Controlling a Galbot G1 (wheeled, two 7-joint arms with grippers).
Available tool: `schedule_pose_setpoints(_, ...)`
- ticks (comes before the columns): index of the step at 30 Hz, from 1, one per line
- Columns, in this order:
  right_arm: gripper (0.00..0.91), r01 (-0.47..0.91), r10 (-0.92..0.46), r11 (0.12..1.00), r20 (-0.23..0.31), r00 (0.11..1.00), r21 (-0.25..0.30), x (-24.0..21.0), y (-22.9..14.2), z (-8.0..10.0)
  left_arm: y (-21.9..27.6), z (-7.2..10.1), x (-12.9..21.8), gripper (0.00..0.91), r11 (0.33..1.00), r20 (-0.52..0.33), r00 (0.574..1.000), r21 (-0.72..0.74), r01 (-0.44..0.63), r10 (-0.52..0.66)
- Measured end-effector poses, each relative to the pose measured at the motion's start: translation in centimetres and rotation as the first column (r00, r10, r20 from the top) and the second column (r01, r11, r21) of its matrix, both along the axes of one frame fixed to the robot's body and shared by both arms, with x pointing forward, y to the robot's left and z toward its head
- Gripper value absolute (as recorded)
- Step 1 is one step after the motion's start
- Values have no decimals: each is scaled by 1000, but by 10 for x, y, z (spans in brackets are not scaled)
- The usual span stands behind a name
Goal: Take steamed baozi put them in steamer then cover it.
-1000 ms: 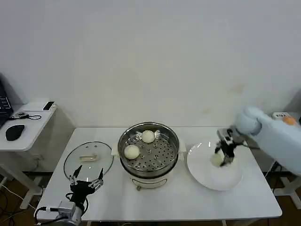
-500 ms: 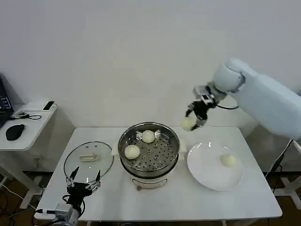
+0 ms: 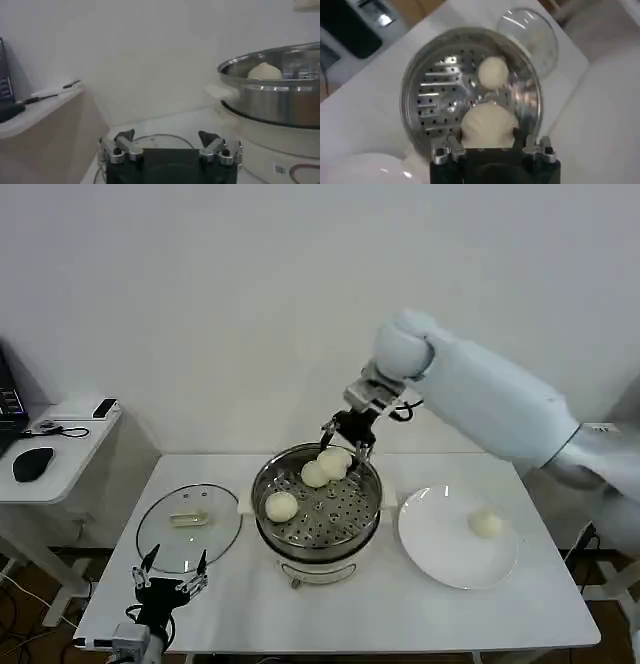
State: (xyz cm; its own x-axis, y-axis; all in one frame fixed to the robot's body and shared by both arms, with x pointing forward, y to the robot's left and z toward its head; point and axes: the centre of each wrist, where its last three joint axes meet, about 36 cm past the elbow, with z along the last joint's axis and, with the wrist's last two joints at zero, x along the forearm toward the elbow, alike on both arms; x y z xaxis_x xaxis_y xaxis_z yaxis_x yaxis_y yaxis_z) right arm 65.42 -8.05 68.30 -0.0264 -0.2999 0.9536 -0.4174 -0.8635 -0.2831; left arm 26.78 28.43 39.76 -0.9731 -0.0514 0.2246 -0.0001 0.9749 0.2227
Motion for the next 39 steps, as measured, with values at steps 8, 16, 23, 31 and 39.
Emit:
schedule_pose_setpoints(8, 715, -156, 158, 986, 24, 987, -61, -21, 18, -35, -2, 5, -5, 907, 1000, 9, 1000, -5, -12, 12)
schedule_pose_setpoints(16, 705, -248, 252, 964, 35, 967, -92, -38, 36, -54, -3, 8, -6, 907, 1000, 17, 1000, -7, -19, 19)
schedule_pose_setpoints(23, 715, -276, 281, 955, 31, 959, -107, -42, 43, -70, -7, 8, -6, 907, 1000, 20, 1000, -19, -16, 17)
schedule_pose_setpoints(31, 715, -295, 298, 950, 16, 954, -100, -48, 50, -81, -6, 9, -5, 907, 1000, 25, 1000, -16, -16, 17)
schedule_pose_setpoints(39, 907, -304, 307, 947, 20, 951, -103, -49, 55, -85, -5, 9, -5, 907, 1000, 25, 1000, -13, -13, 14)
